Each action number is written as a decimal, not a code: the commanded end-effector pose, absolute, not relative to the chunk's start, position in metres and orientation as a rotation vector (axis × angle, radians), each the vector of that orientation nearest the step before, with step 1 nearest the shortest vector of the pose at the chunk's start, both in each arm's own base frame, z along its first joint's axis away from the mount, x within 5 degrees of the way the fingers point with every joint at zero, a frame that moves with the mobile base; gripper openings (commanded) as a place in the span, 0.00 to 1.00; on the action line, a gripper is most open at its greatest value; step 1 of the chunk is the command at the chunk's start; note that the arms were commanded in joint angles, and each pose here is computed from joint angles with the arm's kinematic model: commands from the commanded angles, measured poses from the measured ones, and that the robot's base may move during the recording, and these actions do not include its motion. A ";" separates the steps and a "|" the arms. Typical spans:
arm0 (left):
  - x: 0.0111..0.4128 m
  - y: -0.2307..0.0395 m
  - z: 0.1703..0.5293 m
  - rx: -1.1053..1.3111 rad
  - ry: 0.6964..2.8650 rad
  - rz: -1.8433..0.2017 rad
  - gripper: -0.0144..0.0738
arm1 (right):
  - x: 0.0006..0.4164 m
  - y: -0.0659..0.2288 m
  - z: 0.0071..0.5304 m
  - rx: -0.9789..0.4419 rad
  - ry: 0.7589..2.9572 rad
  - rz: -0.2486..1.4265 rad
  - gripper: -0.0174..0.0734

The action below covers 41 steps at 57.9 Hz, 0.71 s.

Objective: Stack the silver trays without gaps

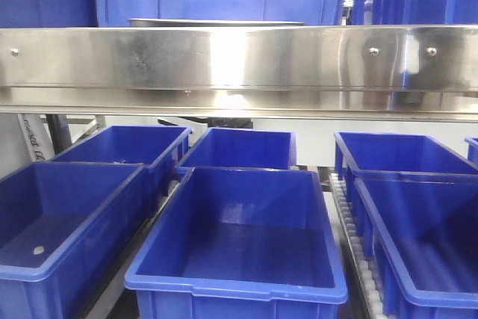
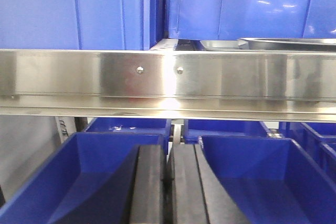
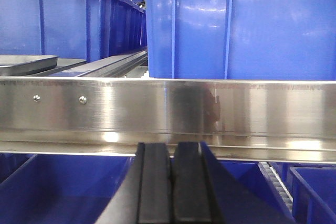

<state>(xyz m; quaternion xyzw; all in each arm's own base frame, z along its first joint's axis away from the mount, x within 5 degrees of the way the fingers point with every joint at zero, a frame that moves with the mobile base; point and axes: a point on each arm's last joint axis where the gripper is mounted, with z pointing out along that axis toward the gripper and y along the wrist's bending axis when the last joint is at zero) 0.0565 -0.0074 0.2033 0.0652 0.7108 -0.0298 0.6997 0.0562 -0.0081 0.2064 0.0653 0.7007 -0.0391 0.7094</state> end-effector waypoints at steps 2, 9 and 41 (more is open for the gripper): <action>0.056 -0.008 0.208 0.153 1.535 -0.065 0.14 | 0.056 -0.008 0.208 0.135 1.537 -0.096 0.11; 0.056 -0.008 0.208 0.151 1.535 -0.067 0.14 | 0.056 -0.008 0.208 0.135 1.537 -0.096 0.11; 0.056 -0.008 0.208 0.151 1.535 -0.067 0.14 | 0.056 -0.008 0.208 0.135 1.537 -0.096 0.11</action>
